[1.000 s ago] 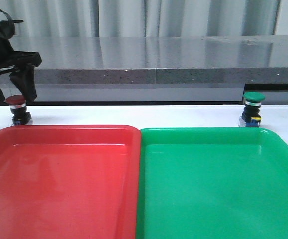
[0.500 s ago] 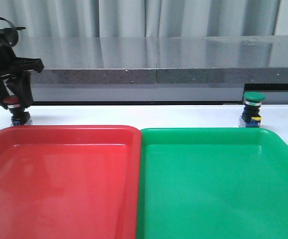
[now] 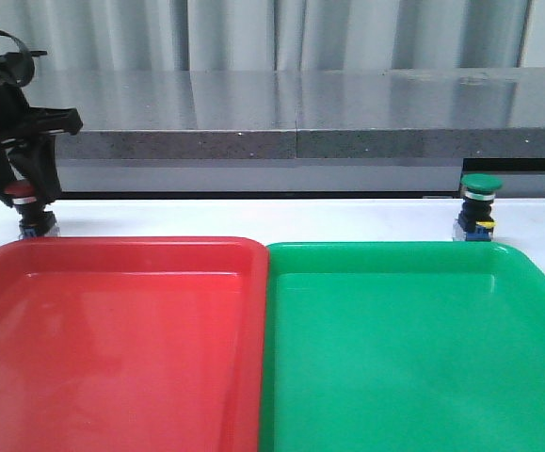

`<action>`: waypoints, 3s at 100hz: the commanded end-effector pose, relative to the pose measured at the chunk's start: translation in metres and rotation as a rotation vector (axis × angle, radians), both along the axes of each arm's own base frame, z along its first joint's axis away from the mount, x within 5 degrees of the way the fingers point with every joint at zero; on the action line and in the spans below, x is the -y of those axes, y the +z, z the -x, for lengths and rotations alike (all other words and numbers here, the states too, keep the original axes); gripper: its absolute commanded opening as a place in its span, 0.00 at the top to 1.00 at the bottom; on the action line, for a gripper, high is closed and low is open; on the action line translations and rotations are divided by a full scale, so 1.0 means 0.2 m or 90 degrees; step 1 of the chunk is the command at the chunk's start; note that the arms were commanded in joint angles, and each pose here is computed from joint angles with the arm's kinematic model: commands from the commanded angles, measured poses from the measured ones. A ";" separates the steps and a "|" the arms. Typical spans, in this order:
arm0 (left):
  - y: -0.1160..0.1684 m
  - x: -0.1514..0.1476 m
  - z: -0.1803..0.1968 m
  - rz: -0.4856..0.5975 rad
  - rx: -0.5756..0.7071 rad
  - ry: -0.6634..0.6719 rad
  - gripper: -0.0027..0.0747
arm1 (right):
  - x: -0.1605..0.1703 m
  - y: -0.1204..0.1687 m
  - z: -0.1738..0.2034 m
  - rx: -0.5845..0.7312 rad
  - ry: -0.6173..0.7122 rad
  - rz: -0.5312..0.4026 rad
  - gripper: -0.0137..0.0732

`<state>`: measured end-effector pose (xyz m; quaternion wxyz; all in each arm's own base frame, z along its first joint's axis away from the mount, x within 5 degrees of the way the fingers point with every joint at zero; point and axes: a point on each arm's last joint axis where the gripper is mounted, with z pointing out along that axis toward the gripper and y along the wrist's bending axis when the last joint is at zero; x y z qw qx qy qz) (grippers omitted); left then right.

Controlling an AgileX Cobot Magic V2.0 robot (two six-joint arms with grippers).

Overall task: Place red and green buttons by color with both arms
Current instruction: 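Lift the red button and carry it over the red tray, then set the red button down in the red tray, open, withdraw left gripper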

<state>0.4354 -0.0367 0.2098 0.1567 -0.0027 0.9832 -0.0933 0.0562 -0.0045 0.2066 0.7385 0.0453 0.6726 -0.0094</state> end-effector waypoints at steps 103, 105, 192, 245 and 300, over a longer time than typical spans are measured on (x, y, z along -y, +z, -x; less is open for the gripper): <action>0.15 0.37 0.67 0.012 0.049 -0.016 0.91 | 0.00 0.07 0.02 0.071 -0.001 0.010 0.92; 0.13 0.37 0.67 0.009 0.043 -0.016 0.91 | 0.00 0.07 0.02 0.071 -0.001 0.010 0.92; 0.09 0.36 0.68 -0.010 0.016 -0.024 0.35 | 0.00 0.07 0.02 0.071 -0.001 0.010 0.92; 0.63 0.24 0.92 0.026 0.286 -0.017 0.95 | 0.00 0.07 0.02 0.071 -0.001 0.010 0.92; 0.64 0.12 1.28 0.070 0.420 -0.009 0.99 | 0.00 0.07 0.02 0.074 -0.001 0.010 0.92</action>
